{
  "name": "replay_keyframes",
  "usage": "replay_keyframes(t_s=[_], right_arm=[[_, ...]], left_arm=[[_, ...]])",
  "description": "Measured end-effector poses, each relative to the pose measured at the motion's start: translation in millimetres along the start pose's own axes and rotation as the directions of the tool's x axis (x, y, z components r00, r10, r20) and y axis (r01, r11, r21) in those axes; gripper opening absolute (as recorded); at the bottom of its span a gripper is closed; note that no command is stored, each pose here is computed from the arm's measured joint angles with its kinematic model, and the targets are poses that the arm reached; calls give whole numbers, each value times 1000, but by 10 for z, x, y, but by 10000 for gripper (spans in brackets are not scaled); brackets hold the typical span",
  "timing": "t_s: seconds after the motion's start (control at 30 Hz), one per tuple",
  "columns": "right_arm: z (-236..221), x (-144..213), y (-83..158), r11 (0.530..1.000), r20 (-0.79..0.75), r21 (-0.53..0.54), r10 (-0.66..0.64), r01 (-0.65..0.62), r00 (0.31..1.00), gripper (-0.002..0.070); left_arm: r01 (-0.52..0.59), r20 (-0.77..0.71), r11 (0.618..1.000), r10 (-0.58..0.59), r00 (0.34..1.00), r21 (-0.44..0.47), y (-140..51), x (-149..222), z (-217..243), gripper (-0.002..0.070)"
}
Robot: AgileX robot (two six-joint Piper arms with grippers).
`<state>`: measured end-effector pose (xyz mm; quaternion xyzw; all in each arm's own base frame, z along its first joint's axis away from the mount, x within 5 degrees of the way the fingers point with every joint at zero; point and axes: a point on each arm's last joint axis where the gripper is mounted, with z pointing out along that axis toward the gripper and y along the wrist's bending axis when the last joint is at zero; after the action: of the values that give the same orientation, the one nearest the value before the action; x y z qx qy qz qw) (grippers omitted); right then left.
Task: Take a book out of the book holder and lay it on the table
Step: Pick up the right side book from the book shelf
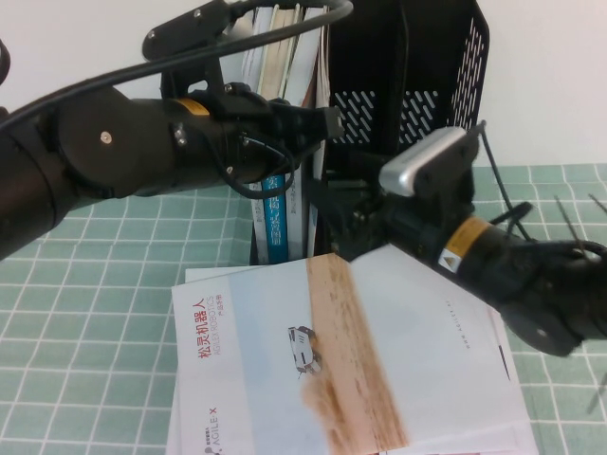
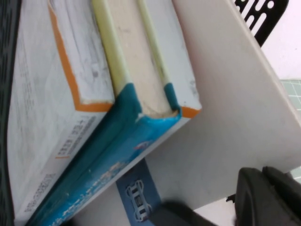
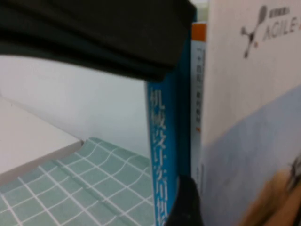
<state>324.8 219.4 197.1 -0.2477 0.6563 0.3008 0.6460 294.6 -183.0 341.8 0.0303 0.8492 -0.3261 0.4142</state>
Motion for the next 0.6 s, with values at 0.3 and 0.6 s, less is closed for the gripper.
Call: replay_keyframes(t_s=[0.3,0.6], right_arm=[[221,164,-78,1000,-8,6,5,-4,1000,424],[225,182,-76,1000,-8,1,-2,2,1000,214]], left_arm=[[-18,-24,1000,18,1000,1,0,22,0,-3],[-25,-51,1000,25,998,1,0,46,-1,-3]])
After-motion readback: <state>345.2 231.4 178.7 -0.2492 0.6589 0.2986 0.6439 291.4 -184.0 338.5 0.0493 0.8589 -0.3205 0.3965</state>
